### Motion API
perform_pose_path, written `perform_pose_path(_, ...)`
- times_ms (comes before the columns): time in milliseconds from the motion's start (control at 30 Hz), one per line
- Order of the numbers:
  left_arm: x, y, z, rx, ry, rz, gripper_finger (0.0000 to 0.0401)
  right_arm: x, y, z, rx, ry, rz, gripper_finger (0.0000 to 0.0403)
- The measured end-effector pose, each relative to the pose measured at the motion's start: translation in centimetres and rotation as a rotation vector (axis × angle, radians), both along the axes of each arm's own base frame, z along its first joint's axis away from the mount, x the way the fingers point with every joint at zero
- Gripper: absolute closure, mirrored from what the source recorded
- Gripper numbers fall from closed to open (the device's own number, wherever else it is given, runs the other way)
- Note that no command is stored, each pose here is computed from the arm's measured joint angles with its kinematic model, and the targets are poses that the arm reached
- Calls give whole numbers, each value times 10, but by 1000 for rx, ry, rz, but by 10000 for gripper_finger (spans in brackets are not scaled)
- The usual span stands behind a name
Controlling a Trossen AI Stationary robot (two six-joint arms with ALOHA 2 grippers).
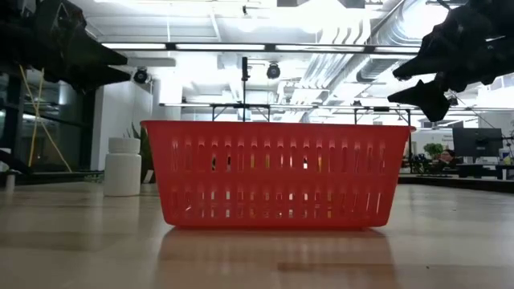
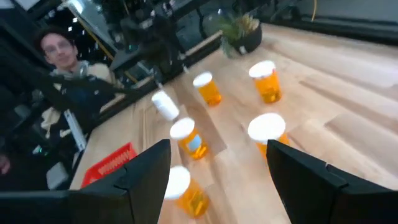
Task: Pick and place pill bottles into a basket
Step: Put the orange pill bottle into the red bin
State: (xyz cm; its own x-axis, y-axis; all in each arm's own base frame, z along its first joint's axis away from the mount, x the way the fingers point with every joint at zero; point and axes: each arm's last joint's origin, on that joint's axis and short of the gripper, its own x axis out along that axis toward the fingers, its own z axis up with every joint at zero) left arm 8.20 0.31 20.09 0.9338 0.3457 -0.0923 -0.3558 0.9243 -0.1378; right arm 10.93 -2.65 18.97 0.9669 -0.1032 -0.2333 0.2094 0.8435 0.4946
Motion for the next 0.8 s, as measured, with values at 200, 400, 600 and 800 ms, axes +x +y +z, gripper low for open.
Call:
perform_pose_path(200,-8,0,23,11,93,-24,93,7,-1,26,-87,155,63,147)
perform_pose_path(400,1,-3,32,-17,224,-86,93,24,-6,54,-94,418,127,147)
perform_pose_path(600,23,-8,38,-33,387,-164,94,57,-14,70,-41,656,232,147)
perform_pose_path(800,40,-10,42,-30,472,-161,94,101,-26,70,1,821,301,147)
